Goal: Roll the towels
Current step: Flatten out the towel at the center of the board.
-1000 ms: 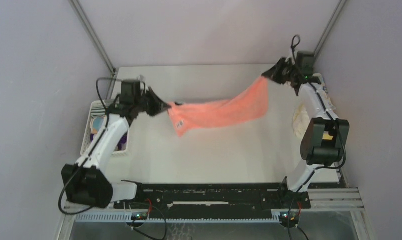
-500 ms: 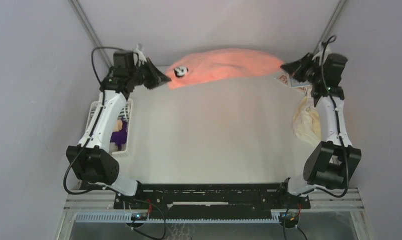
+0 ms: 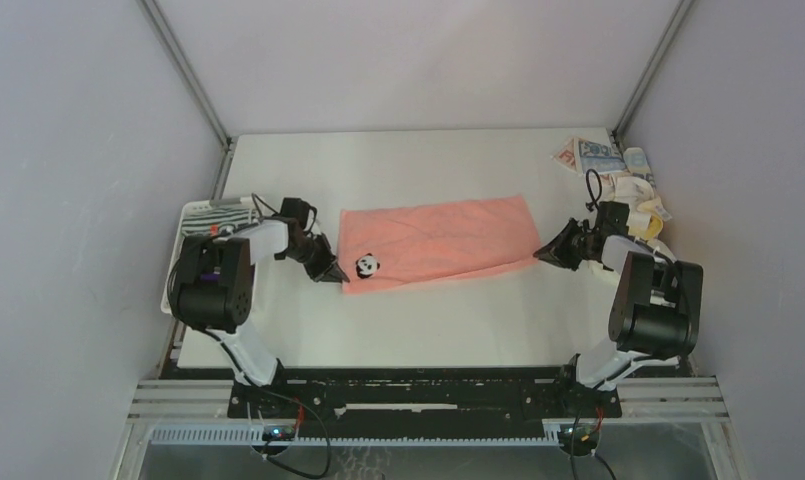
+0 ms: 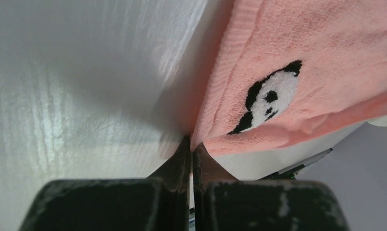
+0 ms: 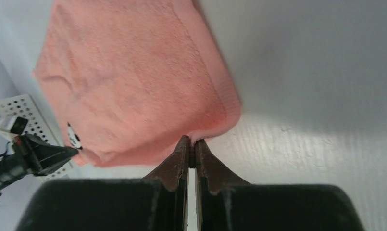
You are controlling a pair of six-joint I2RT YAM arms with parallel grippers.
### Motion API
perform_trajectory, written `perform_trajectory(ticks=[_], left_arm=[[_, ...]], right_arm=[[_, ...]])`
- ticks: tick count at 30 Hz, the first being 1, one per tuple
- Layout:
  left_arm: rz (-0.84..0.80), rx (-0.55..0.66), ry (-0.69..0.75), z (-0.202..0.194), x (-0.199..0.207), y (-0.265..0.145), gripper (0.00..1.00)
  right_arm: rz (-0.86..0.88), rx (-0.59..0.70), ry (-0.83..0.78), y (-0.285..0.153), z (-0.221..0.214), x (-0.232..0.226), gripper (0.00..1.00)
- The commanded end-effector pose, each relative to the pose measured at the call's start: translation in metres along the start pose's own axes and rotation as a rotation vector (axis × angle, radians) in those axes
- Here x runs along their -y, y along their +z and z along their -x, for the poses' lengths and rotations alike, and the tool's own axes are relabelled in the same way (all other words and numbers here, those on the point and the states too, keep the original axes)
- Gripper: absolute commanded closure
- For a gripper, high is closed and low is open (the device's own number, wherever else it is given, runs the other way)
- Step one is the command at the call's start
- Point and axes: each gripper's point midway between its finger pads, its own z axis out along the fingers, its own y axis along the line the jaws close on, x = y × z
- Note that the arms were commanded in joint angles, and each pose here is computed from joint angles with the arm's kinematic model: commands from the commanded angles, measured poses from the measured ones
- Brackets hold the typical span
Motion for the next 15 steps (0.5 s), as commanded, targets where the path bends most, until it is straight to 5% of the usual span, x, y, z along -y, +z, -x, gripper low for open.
perform_trajectory(ticks=[1,5,9,15], left_arm=[[0.078,0.080,0.032,0.000,-0.022,-0.008,0.97],[0.152,0.119,0.007,-0.011,-0.044,-0.015,0.87],[0.213,0.180,0.021,-0.017,-0.057,-0.034,0.69],[0.205,0.348,0.096,-0.012,-0.037,-0.079,0.55]], right_arm=[[-0.061,0.005,-0.062,-0.009,-0.011,0.017,1.00],[-0.106,-0.021,-0.043,-0.014,-0.036,0.033,0.80],[-0.175,0.090,-0.090,-0.039,-0.039,0.039,0.60],[-0.032,0.269,-0.254,-0.073,-0.029,-0.020,0.46]])
